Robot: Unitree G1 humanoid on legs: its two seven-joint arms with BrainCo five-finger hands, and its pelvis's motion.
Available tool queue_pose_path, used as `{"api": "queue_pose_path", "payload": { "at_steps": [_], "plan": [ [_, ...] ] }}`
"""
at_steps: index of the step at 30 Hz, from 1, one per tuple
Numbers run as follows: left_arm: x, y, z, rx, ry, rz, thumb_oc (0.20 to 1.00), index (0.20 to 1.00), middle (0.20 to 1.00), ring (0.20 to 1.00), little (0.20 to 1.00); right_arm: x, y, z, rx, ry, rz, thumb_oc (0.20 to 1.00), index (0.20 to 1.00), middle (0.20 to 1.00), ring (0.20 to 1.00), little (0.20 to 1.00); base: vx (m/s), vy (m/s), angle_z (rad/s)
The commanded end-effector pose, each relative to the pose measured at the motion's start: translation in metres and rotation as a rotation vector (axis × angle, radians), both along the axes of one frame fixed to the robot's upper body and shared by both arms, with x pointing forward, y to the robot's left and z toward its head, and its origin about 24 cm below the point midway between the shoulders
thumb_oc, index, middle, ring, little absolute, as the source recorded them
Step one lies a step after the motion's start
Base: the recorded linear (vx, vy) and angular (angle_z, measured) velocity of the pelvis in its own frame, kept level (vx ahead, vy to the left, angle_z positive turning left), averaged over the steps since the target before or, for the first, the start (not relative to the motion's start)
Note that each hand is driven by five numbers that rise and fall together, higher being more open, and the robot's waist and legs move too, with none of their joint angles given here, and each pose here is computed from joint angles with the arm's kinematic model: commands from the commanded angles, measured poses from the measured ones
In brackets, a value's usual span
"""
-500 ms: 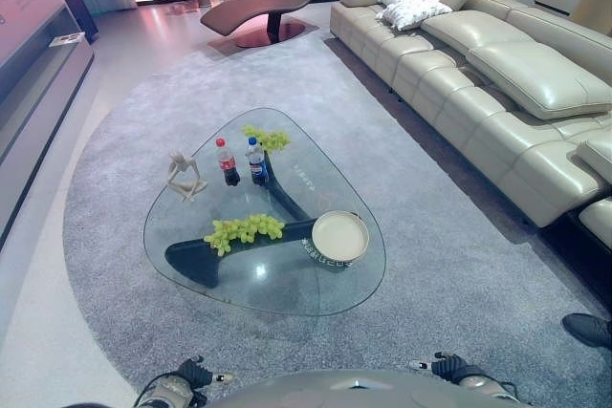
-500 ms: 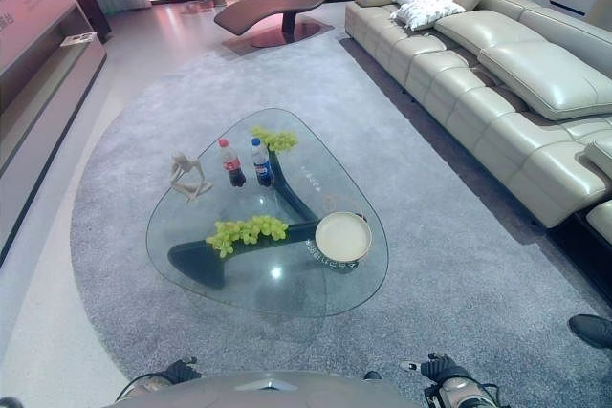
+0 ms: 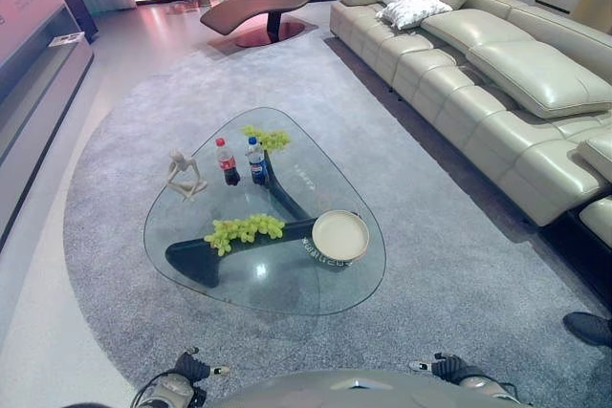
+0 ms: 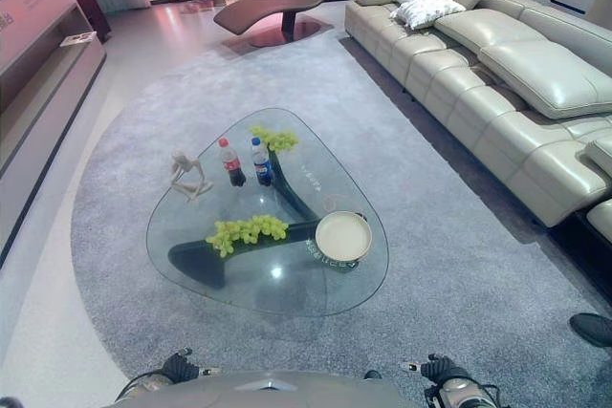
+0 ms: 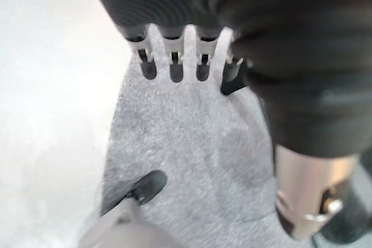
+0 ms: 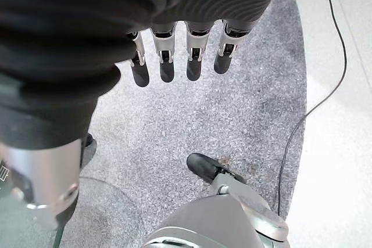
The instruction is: Pick up fruits into the plate
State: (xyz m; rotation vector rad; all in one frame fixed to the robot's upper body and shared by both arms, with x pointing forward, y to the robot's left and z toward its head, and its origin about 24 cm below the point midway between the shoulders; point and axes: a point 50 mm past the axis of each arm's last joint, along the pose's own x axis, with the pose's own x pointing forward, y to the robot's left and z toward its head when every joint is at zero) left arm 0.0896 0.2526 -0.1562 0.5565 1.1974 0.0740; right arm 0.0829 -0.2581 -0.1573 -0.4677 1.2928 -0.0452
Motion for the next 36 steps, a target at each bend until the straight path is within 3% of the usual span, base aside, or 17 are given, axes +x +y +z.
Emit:
{"api": "queue_pose_path", "payload": {
  "at_steps": [1,11,20,25,36],
  "plan": [
    [0.046,0.02,0.021,0.064,-0.213,0.093,1.0,1.0,1.0,1.0,1.0,0.027,-0.002,0.006,-0.018,-0.02,0.039,1.0,1.0,1.0,1.0,1.0,0.04,0.015,-0.02],
    [0.103,0.025,0.058,0.202,-0.557,0.098,1.0,1.0,1.0,1.0,1.0,0.032,-0.011,0.01,-0.026,-0.054,0.009,1.0,1.0,1.0,1.0,1.0,0.03,0.024,-0.02],
    [0.192,0.039,0.147,0.525,-0.888,-0.112,1.0,1.0,1.0,1.0,1.0,0.069,-0.026,0.029,-0.059,-0.198,-0.012,1.0,1.0,1.0,1.0,1.0,-0.12,0.049,-0.09],
    [0.224,0.05,0.196,0.743,-0.947,-0.312,1.0,1.0,1.0,1.0,1.0,0.093,-0.036,0.045,-0.067,-0.301,-0.047,1.0,1.0,1.0,1.0,1.0,-0.12,0.05,-0.06],
    [0.253,0.085,0.277,1.038,-0.969,-0.387,1.0,1.0,1.0,1.0,1.0,0.122,-0.055,0.072,-0.103,-0.458,-0.042,1.0,1.0,1.0,1.0,1.0,-0.08,0.008,-0.04]
  ]
}}
